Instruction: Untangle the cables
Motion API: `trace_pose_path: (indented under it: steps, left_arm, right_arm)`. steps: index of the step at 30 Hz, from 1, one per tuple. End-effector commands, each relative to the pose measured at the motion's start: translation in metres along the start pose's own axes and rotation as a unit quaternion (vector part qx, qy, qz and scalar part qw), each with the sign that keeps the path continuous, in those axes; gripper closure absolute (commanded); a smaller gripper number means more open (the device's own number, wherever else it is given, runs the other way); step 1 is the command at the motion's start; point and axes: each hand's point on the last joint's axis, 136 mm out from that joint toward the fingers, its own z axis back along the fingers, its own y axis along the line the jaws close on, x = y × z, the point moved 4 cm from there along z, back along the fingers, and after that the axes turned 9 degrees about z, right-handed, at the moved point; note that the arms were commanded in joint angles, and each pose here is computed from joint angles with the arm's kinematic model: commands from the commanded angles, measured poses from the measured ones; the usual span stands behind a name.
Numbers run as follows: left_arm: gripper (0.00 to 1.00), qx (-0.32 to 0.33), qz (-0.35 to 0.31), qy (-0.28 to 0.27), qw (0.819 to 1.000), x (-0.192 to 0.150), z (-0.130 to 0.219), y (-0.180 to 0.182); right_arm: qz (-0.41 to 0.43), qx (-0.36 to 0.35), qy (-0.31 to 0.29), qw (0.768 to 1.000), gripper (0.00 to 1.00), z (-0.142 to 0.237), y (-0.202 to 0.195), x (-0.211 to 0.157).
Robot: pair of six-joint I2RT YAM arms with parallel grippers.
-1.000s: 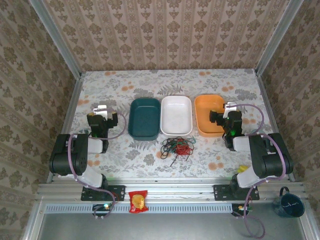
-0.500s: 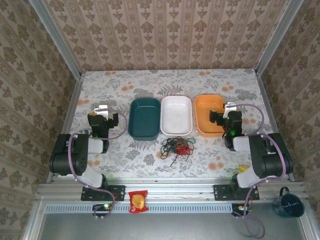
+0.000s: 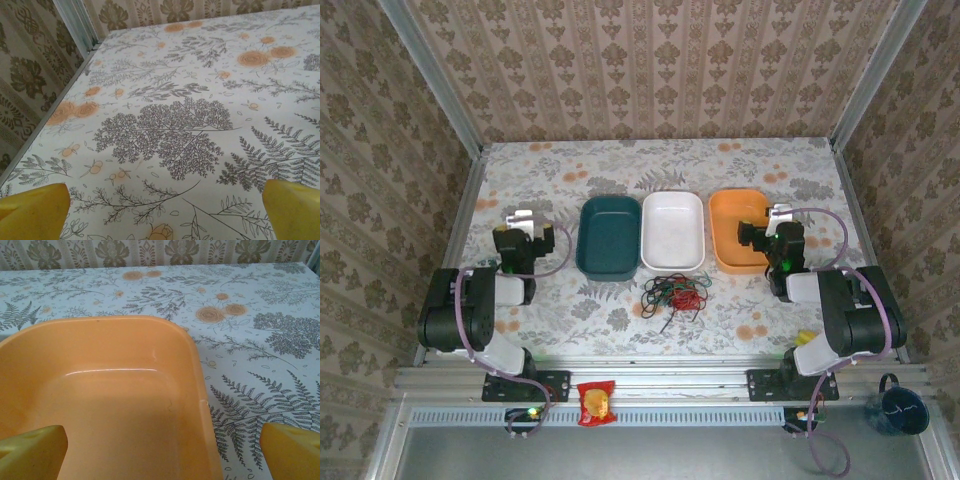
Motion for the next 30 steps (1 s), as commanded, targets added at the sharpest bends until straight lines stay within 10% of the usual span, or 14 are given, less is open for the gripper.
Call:
trace_pose_path:
  steps: [1, 9, 14, 18, 30]
  left_arm:
    - [0.00, 0.016, 0.018, 0.044, 0.999, 0.037, -0.001, 0.003]
    - [0.00, 0.033, 0.057, 0.041, 0.997, 0.083, 0.056, -0.032]
    - [0.00, -0.175, -0.003, 0.094, 0.980, 0.051, 0.117, -0.148]
    - [0.00, -0.273, -0.051, 0.148, 0.949, 0.006, 0.165, -0.211]
    - [0.00, -0.267, -0.090, 0.173, 0.944, -0.040, 0.199, -0.222]
  right_arm:
    - [-0.005, 0.007, -0.007, 1.000, 0.00, -0.002, 0.000, 0.006]
    - [-0.041, -0.088, 0.062, 0.993, 0.22, 0.032, -0.016, 0.064]
    - [0.046, 0.075, 0.097, 0.991, 0.22, 0.077, 0.081, 0.091]
    - [0.127, 0.266, 0.153, 0.943, 0.24, 0.133, 0.168, 0.074]
    - [0.191, 0.357, 0.302, 0.863, 0.49, 0.162, 0.226, 0.012]
